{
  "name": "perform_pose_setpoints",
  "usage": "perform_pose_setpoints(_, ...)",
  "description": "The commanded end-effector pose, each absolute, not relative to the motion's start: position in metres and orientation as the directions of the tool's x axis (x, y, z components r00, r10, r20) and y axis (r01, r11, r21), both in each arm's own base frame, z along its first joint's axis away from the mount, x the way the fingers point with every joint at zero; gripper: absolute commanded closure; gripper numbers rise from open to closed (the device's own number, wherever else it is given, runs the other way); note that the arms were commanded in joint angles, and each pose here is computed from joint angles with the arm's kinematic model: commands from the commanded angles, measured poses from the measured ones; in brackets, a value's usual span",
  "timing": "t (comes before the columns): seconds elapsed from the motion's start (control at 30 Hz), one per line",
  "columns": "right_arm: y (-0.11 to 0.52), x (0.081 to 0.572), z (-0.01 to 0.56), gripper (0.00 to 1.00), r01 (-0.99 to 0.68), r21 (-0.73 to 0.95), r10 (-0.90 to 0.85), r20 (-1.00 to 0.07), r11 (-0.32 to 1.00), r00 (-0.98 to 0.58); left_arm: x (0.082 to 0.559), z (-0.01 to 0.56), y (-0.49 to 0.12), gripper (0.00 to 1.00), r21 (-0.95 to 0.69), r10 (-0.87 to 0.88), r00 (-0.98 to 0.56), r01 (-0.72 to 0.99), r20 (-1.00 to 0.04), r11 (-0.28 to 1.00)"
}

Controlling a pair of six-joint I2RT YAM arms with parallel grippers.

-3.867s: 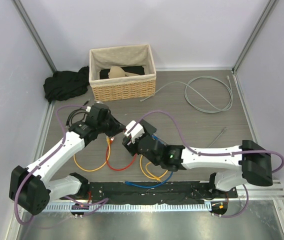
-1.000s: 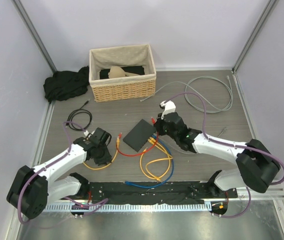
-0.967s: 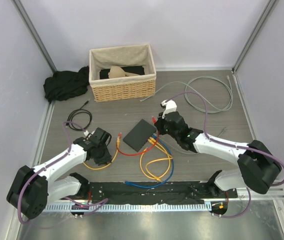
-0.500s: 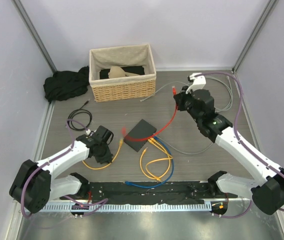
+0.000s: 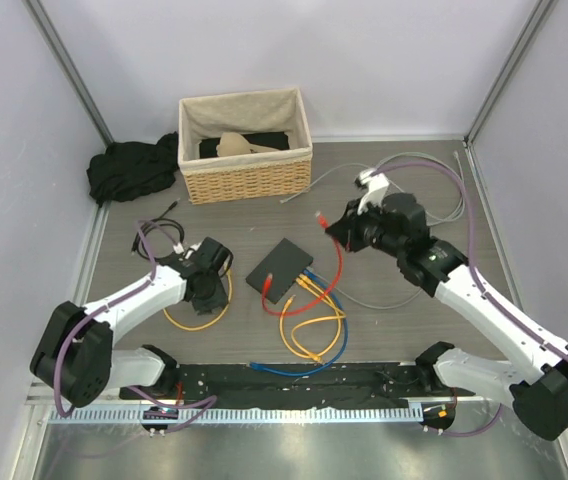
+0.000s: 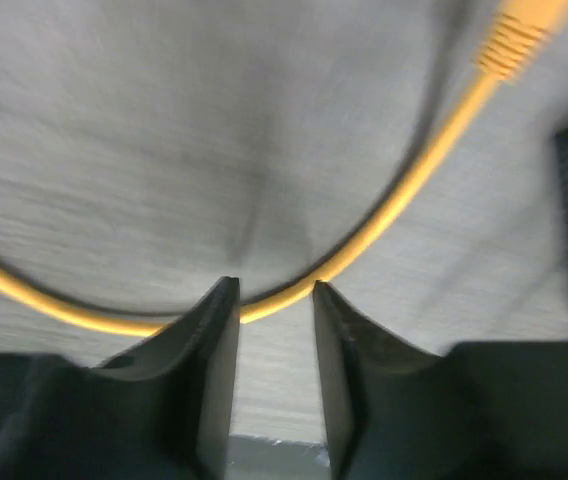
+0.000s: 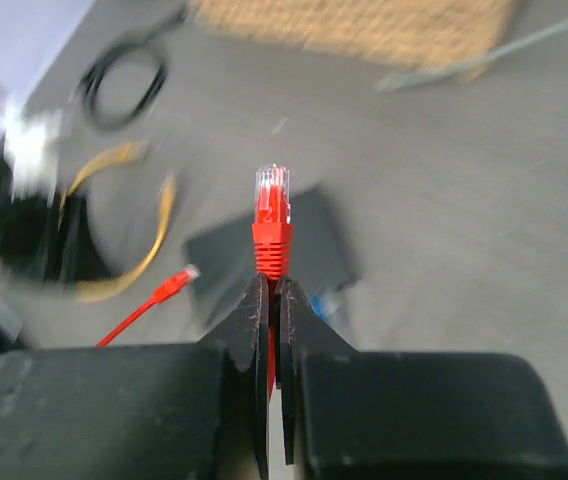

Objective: Insert the plug into the switch port
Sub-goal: Insert the connector into the switch port.

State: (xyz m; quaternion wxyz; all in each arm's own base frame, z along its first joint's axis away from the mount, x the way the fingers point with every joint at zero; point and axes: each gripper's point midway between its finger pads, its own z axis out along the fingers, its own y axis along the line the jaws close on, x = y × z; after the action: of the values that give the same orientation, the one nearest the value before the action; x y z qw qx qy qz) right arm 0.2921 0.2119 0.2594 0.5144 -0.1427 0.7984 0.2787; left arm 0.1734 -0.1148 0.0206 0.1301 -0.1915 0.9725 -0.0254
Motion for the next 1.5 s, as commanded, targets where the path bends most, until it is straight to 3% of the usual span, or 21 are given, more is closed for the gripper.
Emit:
perform_pose_setpoints(0.0,0.266,0.22,0.249,0.99,-0.716,0.37,-0.049,-0.87,0.592,-0.49,0.238,0.068,-0.111,0.58,-0.153,-0.398,-0.789,-0.371,-0.467,0.916)
perform_pose_setpoints(0.1,0.299,0.171,0.24,0.99,-0.8,0.406,-0.135,-0.852,0.443,-0.507,0.258,0.096,-0.108,0.52,-0.193,-0.414,-0.75,-0.369,-0.516,0.909)
perform_pose_setpoints(0.2,0.317,0.147,0.223,0.99,-0.818,0.424,-0.176,-0.838,0.389,-0.517,0.275,0.121,-0.109,0.46,-0.218,-0.401,-0.722,-0.338,-0.564,0.916)
perform_pose_setpoints(0.33,0.307,0.162,0.164,0.99,-0.772,0.375,-0.226,-0.808,0.513,-0.543,0.289,0.136,-0.128,0.37,-0.279,-0.363,-0.728,-0.241,-0.582,0.93)
perform_pose_setpoints(0.63,0.294,0.212,0.084,0.99,-0.688,0.221,-0.273,-0.802,0.691,-0.531,0.312,0.123,-0.175,0.32,-0.388,-0.285,-0.778,-0.058,-0.56,0.92)
perform_pose_setpoints(0.97,0.274,0.214,0.039,0.99,-0.643,0.183,-0.297,-0.771,0.744,-0.563,0.332,0.099,-0.22,0.31,-0.45,-0.194,-0.825,0.081,-0.531,0.889)
perform_pose_setpoints(1.47,0.278,0.221,0.042,0.99,-0.628,0.367,-0.156,-0.769,0.686,-0.62,0.33,0.07,-0.25,0.3,-0.481,-0.09,-0.853,0.199,-0.514,0.854)
